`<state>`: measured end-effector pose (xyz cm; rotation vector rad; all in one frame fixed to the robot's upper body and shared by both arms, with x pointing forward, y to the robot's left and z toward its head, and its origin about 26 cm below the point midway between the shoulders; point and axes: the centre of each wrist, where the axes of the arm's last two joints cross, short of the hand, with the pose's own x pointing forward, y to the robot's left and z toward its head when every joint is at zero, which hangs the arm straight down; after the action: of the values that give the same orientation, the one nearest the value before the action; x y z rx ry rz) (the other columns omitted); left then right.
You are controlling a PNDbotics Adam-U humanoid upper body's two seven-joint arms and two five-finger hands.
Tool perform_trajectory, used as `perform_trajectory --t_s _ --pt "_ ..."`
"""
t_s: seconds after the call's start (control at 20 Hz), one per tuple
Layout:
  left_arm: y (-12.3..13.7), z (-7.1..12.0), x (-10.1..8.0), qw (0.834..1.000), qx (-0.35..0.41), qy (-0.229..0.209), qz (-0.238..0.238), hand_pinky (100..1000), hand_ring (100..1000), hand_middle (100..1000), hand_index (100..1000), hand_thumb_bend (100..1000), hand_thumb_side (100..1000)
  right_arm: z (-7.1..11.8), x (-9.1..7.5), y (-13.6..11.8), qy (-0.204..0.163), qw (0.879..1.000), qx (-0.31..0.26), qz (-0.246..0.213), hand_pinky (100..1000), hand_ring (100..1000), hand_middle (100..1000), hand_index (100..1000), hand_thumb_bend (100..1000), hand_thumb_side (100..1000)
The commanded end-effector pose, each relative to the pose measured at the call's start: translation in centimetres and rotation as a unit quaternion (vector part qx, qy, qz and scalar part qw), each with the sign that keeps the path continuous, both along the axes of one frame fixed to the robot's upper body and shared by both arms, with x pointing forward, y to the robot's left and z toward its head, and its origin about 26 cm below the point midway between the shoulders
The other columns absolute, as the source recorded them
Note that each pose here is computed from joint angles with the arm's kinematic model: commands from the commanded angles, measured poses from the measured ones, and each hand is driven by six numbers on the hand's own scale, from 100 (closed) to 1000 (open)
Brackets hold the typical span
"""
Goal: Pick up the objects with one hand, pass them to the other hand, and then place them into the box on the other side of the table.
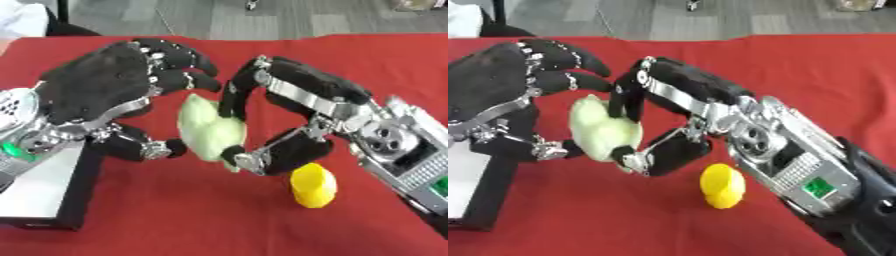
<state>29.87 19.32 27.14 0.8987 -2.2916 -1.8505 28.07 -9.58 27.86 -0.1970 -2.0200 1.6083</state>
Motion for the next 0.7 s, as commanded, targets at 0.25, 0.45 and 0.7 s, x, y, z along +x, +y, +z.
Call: perform_trajectory --t_s 0.25,0.45,0.7 --pt "-0.01 0.53 -0.28 1.0 0.004 -0.002 -0.019 765 806 763 828 535 106 0.67 -0.39 -0.16 -0.019 1.0 0.006 -0.006 767 562 395 339 221 100" --pt "0.05 0.42 -0.28 1.0 0.002 0.003 -0.02 764 802 749 821 517 101 0.63 -0.38 -0.18 -0.024 1.0 0.006 -0.015 767 562 395 339 227 100" --pt "-0.08 0.46 -0.29 1.0 -0.004 0.006 -0.024 762 793 717 804 487 100 0.57 -0.39 -0.18 -0.025 1.0 0.004 -0.019 766 562 394 338 231 100"
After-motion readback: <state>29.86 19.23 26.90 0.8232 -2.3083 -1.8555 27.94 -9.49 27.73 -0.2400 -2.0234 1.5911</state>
